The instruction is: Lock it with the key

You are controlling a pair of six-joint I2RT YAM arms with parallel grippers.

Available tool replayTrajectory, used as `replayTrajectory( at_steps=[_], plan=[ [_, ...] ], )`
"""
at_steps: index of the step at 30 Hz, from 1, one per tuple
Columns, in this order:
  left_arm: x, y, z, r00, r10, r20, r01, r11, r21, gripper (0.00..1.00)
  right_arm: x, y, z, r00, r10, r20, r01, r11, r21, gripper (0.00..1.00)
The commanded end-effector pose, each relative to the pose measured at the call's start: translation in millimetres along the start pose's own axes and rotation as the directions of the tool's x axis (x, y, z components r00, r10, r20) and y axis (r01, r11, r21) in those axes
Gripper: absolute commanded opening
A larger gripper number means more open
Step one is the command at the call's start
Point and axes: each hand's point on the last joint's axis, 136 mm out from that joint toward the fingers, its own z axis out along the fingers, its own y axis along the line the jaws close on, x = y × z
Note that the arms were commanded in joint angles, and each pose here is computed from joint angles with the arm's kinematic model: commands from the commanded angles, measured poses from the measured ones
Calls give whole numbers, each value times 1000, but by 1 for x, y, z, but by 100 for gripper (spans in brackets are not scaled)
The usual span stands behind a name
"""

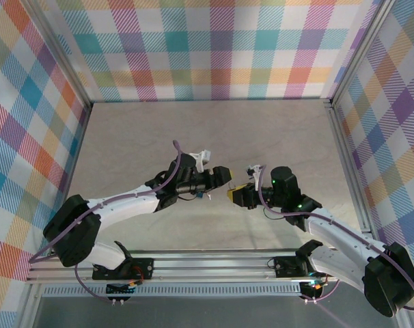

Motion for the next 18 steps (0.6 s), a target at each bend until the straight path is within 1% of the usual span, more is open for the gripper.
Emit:
replayTrajectory(
  at_steps=[1,13,15,18],
  plan=[
    [7,-3,-4,1000,29,-12,-29,1000,12,69,-12,12,-1,999,-40,21,41,999,-36,26],
    [10,-17,1,1000,18,-24,-16,994,112,58,-11,13,0,999,-39,18,40,998,-44,26],
    [11,-21,1,999,25,-24,-21,991,133,53,-11,13,0,999,-38,17,39,998,-46,26],
    [12,-24,0,999,30,-23,-26,988,153,50,-10,12,0,999,-35,12,36,998,-46,26]
  ],
)
